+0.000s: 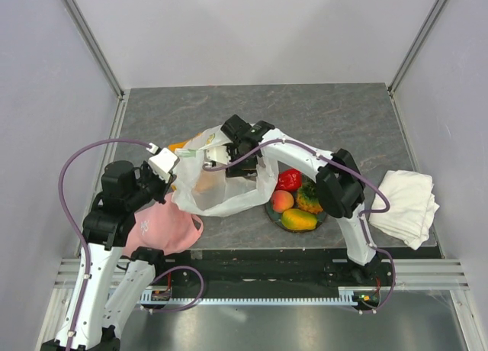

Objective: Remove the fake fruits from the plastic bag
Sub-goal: Take out the fake fruit from the plastic bag.

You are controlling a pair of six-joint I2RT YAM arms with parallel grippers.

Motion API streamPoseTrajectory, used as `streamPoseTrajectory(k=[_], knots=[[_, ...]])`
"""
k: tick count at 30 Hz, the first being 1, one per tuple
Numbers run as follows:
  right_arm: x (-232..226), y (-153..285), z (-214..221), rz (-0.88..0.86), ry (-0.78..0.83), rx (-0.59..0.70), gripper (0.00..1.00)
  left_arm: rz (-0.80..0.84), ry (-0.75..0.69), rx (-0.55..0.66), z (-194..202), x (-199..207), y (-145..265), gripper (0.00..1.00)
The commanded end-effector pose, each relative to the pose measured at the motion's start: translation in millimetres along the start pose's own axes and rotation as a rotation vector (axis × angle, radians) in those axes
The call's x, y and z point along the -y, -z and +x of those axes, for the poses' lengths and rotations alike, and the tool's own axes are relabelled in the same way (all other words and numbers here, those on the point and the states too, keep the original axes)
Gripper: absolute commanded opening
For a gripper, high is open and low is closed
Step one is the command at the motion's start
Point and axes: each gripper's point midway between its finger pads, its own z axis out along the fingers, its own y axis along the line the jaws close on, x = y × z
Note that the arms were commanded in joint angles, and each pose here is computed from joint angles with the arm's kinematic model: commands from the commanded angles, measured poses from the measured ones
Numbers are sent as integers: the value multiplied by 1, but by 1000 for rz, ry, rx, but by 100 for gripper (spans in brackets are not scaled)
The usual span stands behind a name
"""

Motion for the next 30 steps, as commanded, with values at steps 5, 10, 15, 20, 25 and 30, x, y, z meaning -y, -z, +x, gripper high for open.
streamPoseTrajectory(k=[5,10,15,20,25,30], knots=[[-14,150,-90,-68,-149,539,51,12,25,27,-6,1,-4,2],[-43,177,-100,-174,-216,633,53,8,27,22,-6,-2,-8,2],[-38,217,-108,-159,-297,721,54,-4,24,23,-9,-5,-7,2],[-28,235,-132,-204,-413,851,55,-27,31,66,-22,-9,-3,2],[-2,257,-144,-115,-343,881,55,-65,40,76,-33,-19,-1,2],[-46,245,-65,-117,-83,516,52,-69,87,106,-47,-23,-3,2]])
